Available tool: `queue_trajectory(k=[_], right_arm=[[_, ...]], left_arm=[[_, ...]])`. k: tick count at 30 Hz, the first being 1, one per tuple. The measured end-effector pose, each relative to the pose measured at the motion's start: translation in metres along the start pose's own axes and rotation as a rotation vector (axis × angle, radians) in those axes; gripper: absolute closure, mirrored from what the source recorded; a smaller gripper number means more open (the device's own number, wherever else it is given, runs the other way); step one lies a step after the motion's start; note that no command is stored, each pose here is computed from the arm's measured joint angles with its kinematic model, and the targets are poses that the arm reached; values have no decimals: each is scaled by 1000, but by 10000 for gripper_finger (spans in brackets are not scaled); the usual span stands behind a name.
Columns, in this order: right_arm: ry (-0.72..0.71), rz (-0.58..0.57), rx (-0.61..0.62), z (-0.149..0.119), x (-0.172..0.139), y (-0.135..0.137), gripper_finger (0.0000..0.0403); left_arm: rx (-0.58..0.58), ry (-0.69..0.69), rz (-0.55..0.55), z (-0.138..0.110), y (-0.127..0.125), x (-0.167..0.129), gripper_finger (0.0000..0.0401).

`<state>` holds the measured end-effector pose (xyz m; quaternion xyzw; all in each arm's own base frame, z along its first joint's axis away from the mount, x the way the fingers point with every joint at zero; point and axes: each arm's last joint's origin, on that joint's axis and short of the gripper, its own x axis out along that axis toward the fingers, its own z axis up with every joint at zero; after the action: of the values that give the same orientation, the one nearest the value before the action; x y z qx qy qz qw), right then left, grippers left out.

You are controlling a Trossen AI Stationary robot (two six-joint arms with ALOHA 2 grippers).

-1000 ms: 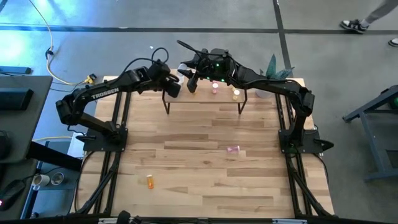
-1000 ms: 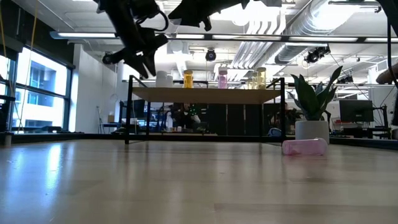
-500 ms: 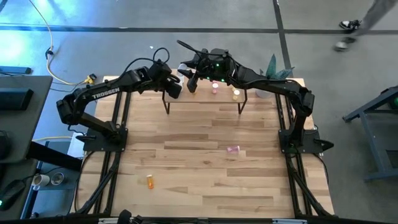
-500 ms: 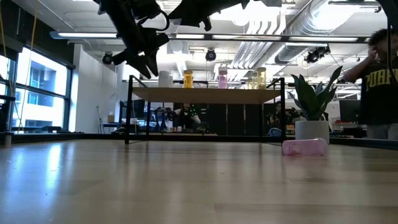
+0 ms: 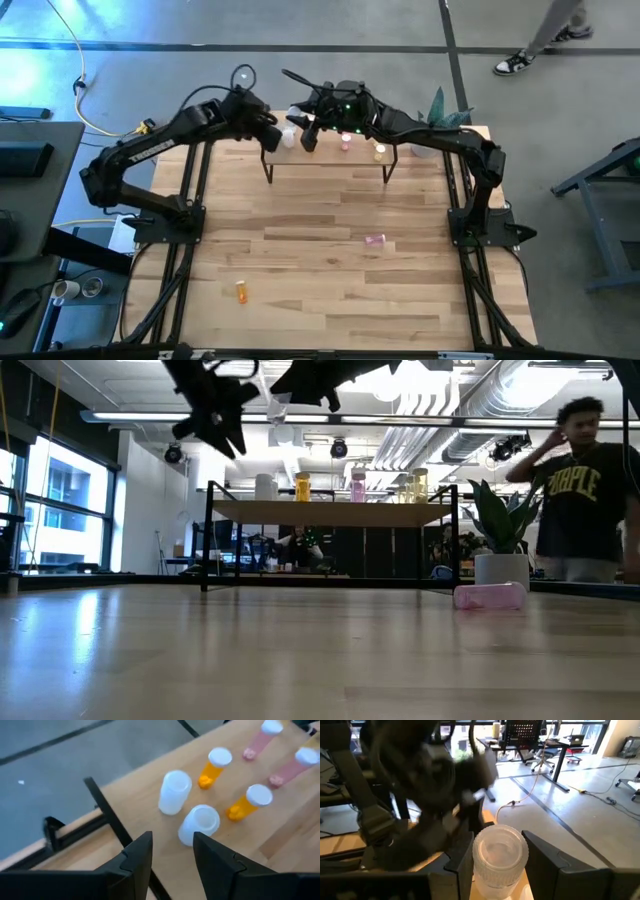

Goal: Pick and place medicine bottles onto shelf by color
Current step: Put the transparent pill bottle aligned with the other transparent pill bottles on the shelf

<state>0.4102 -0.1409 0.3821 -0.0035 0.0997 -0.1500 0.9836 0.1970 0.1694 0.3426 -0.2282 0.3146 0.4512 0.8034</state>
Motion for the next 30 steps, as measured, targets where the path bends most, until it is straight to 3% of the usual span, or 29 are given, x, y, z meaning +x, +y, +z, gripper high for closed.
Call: queue_trajectory(k=[7, 12, 18, 21, 30], right_arm=[[62, 29, 15, -5, 0, 14, 274], [95, -56, 29, -8, -1, 24, 274], [126, -77, 142, -11, -2, 34, 274], [136, -91, 215, -13, -2, 37, 274], [194, -262, 265, -29, -5, 67, 274]], left_arm=[[20, -144, -40, 11, 8, -53, 270], [23, -254, -102, 8, 15, -90, 270], [45, -351, -194, -3, 25, -128, 270], [57, -387, -231, -9, 29, -142, 270], [49, -458, -260, -20, 38, -166, 270]])
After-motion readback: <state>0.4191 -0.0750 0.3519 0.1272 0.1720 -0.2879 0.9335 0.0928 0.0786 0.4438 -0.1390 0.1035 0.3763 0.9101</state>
